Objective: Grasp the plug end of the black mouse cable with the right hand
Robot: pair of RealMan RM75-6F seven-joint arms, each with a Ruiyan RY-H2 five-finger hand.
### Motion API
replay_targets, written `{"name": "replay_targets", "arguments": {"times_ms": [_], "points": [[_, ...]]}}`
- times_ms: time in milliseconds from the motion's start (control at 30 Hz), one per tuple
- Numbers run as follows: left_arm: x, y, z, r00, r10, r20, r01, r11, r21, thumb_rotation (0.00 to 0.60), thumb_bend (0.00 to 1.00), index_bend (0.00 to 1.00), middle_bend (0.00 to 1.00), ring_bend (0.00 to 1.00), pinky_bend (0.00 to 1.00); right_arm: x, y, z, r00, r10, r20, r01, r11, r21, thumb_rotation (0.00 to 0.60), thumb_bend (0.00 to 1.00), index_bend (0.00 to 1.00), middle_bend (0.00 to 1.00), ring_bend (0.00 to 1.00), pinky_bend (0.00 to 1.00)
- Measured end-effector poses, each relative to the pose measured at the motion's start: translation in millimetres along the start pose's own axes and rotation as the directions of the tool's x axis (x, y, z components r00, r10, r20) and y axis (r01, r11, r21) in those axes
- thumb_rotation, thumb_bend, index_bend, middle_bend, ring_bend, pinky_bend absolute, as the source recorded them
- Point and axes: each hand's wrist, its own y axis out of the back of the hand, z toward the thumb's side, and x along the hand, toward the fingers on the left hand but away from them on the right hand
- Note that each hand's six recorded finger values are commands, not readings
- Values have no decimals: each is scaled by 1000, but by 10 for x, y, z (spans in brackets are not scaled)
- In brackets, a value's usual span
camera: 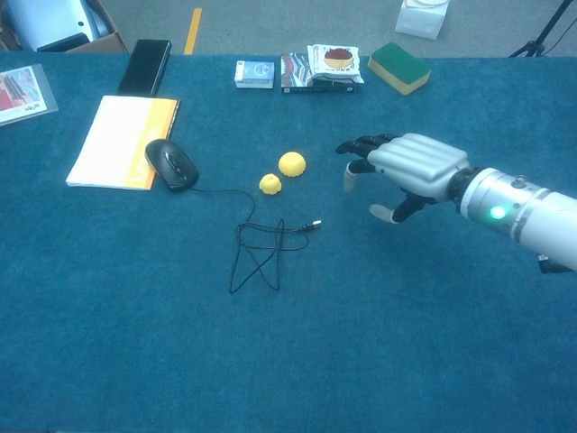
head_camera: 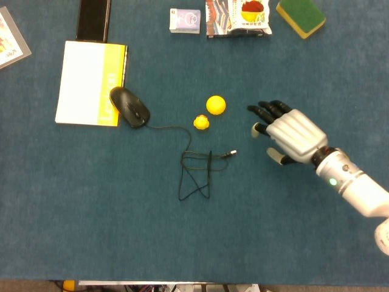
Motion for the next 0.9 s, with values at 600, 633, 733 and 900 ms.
{"name": "replay_targets", "arguments": {"times_ms": [600, 633, 733, 900], "points": [[-55, 77, -52, 999, 28, -18, -28, 1000, -4, 600, 192, 378, 309, 183, 306, -285, -134, 226, 997, 40, -68, -41, 999, -10, 600, 362, 354, 66, 0, 109], [-61, 84, -56, 999, 30, -20, -31, 1000, -4, 600, 192, 378, 309, 183, 306, -305, -148, 236, 997, 44, -71, -44, 999, -11, 600, 361, 353, 66, 0, 109], [-86, 106, -69, 999, 37, -26, -38, 999, -3, 600, 192, 378, 309, 183, 306, -357, -184, 269, 996, 53, -79, -54, 998, -19, 600, 357, 334, 64, 0, 109], [-129, 135, -101, 998, 45, -37, -45, 999, -2, 600, 191, 379, 309, 183, 306, -443, -241, 325, 994, 64, -93, -67, 997, -28, 600, 354, 319, 62, 0, 109]]}}
